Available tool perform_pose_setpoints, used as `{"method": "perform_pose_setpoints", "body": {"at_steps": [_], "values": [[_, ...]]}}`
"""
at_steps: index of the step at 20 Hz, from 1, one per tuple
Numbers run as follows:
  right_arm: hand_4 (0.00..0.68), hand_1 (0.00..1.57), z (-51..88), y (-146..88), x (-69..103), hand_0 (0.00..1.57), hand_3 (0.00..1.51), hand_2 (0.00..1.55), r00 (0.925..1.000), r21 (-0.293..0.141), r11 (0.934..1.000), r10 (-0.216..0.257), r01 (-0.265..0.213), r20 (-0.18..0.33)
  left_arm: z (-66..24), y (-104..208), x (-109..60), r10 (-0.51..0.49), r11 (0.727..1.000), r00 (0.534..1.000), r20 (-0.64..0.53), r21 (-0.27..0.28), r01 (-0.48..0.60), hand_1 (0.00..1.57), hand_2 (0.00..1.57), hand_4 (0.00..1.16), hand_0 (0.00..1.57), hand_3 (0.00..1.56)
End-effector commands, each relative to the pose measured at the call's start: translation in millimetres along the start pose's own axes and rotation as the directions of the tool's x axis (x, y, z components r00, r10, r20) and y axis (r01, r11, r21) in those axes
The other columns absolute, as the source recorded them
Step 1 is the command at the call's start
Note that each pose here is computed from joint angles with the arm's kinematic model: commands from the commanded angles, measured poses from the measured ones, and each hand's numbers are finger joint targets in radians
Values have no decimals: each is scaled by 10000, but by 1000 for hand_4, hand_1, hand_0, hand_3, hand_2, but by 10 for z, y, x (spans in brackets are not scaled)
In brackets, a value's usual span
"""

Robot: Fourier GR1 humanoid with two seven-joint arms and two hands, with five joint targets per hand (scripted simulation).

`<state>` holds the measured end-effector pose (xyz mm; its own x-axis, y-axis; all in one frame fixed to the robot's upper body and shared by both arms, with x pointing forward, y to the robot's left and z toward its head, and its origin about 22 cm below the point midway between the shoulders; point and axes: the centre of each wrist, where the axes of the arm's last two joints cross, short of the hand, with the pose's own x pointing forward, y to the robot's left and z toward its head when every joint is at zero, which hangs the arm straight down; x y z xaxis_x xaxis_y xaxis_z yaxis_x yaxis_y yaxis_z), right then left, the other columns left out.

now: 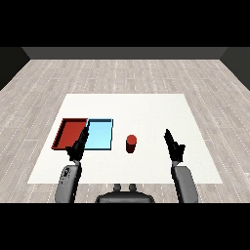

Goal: Pick the red can and put it in the red box

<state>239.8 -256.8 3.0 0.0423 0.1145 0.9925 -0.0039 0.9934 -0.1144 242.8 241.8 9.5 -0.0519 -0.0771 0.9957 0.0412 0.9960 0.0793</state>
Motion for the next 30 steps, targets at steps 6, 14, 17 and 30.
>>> {"method": "perform_pose_setpoints", "body": {"at_steps": [6, 14, 17, 30], "values": [[0, 0, 88, 13, 28, 0, 0, 0, 9992, -173, 9996, -234, 240, 333, -196, -118, -9, -207, 9989, 9978, -626, 415, 233, 0, 0, 0, 0, 0], [0, 0, -58, -91, -5, 0, 0, 0, 9170, 274, 9955, -938, 903, 3876, 89, 1, -40, 541, 9967, 9244, 3776, 359, -730, 0, 0, 0, 0, 0], [0, 0, 208, 101, -41, 0, 0, 0, 9154, 461, 9924, -1229, 1139, 3833, 125, 89, 65, 404, 9966, 9235, 3814, 509, -646, 0, 0, 0, 0, 0], [0, 0, 181, 169, -3, 0, 0, 0, 9258, 885, 9856, -1658, 1440, 3396, 84, -42, 58, 736, 9940, 9120, 4036, 448, -1000, 0, 0, 0, 0, 0]]}}
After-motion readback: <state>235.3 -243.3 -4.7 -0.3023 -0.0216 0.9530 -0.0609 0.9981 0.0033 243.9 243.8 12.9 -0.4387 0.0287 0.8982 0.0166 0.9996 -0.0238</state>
